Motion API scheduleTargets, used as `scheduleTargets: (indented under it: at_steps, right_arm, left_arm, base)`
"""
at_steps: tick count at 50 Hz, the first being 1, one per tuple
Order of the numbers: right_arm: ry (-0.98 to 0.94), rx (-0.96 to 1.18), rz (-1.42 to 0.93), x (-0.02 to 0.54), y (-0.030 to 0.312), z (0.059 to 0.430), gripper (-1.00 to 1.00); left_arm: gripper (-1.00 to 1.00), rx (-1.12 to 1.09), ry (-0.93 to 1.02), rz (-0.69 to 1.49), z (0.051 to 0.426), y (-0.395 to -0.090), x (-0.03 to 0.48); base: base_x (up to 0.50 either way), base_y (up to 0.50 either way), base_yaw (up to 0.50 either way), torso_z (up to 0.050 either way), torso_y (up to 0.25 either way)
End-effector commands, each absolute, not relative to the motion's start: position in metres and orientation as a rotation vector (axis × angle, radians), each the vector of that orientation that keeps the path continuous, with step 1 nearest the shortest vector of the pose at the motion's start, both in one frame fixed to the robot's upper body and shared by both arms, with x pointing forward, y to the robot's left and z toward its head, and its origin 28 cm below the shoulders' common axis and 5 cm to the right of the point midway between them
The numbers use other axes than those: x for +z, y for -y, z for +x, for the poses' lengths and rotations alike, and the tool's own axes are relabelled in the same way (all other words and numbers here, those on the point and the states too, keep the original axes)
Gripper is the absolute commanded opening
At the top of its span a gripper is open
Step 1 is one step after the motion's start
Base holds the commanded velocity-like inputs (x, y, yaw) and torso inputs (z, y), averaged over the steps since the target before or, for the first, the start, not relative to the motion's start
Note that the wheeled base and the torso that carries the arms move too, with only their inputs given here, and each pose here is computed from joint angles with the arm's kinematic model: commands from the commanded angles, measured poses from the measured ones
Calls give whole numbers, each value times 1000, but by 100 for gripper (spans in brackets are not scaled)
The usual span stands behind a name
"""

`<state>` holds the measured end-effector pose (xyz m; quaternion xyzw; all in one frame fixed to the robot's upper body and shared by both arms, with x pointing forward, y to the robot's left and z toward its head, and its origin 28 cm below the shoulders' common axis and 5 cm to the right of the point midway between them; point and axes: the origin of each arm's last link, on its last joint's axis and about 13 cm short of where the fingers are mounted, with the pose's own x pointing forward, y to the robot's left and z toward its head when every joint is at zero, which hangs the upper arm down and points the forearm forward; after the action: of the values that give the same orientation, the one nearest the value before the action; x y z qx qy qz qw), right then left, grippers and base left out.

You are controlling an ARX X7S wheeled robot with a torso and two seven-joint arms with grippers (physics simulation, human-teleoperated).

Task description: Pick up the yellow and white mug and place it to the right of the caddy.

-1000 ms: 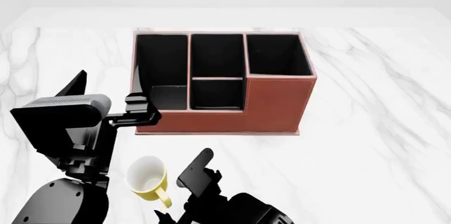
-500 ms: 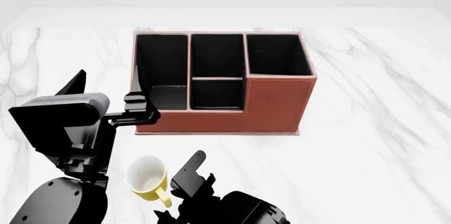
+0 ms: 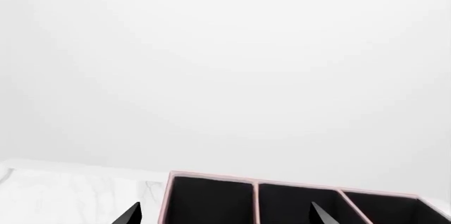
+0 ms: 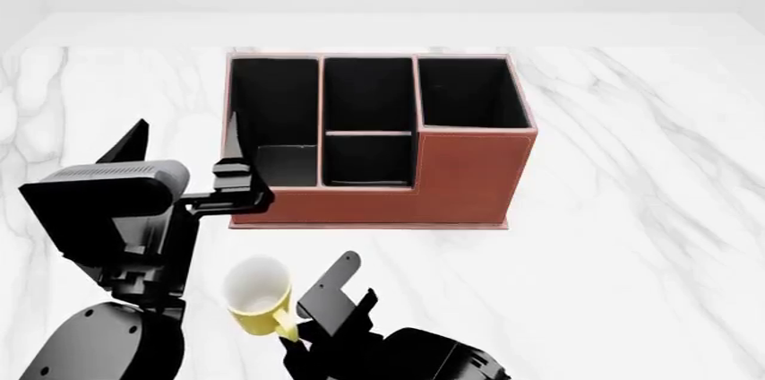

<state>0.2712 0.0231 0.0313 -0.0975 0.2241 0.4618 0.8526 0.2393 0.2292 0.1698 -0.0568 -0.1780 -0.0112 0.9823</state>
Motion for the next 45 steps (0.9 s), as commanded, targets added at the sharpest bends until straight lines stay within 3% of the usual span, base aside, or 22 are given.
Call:
scheduleTargets:
  at_steps: [1, 45]
  right_arm:
    - [-393, 915, -221, 51, -15, 255, -100]
    - [-323, 671, -204, 71, 37, 211, -100]
  left_arm:
    - [100, -28, 360, -111, 238, -228, 169]
    - [100, -8, 365, -124, 239, -232, 173]
  base:
    - [0, 0, 0, 0, 0]
    - [0, 0, 0, 0, 0]
